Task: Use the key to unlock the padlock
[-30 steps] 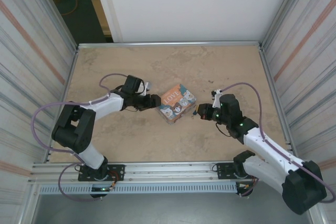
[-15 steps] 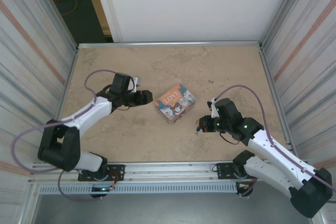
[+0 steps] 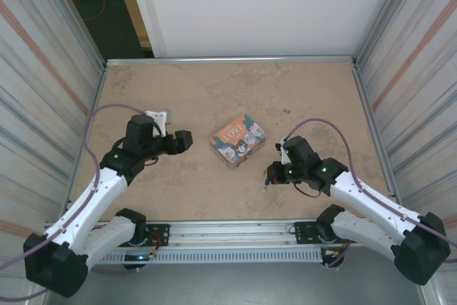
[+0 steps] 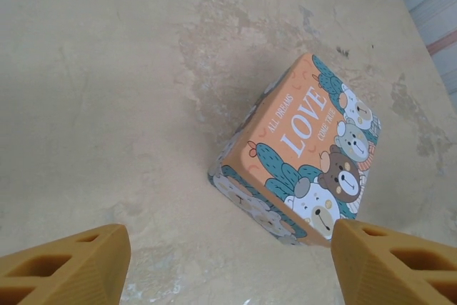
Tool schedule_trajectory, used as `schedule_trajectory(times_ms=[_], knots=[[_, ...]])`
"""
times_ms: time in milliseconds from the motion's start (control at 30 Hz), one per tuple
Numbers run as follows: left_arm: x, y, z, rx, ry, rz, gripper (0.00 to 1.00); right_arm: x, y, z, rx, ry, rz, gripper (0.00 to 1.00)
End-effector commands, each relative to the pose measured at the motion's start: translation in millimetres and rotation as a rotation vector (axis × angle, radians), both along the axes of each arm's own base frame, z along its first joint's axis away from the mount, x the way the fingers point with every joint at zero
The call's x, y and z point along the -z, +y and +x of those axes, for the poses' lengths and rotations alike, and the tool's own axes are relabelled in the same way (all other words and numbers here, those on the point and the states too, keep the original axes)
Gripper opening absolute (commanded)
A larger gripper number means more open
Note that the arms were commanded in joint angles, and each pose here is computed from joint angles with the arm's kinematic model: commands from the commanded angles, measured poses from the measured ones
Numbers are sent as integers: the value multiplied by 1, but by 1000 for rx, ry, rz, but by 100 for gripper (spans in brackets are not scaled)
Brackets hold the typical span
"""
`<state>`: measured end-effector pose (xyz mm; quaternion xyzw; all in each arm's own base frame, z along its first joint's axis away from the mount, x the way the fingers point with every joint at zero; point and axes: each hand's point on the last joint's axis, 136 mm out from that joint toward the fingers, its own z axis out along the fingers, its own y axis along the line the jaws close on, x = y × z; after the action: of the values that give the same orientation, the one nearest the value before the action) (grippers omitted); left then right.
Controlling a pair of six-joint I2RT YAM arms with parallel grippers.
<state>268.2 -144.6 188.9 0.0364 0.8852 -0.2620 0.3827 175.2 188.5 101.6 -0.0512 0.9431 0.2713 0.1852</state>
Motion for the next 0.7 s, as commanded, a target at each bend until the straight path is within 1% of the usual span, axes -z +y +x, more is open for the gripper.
schedule_trajectory(times_ms=[0,167,333,467,667], knots=[[8,14,-5,-31,-18,56,76,7,5,-2,-8,17,18,0],[10,17,-8,-39,-17,58,77,17,12,-4,-32,51,29,0],[8,17,-7,-39,-17,56,77,39,20,-7,-64,114,9,0],[8,16,-6,-39,-18,53,77,48,30,-7,-99,135,20,0],[4,17,-6,-46,-21,46,77,59,35,-5,-121,157,5,1]])
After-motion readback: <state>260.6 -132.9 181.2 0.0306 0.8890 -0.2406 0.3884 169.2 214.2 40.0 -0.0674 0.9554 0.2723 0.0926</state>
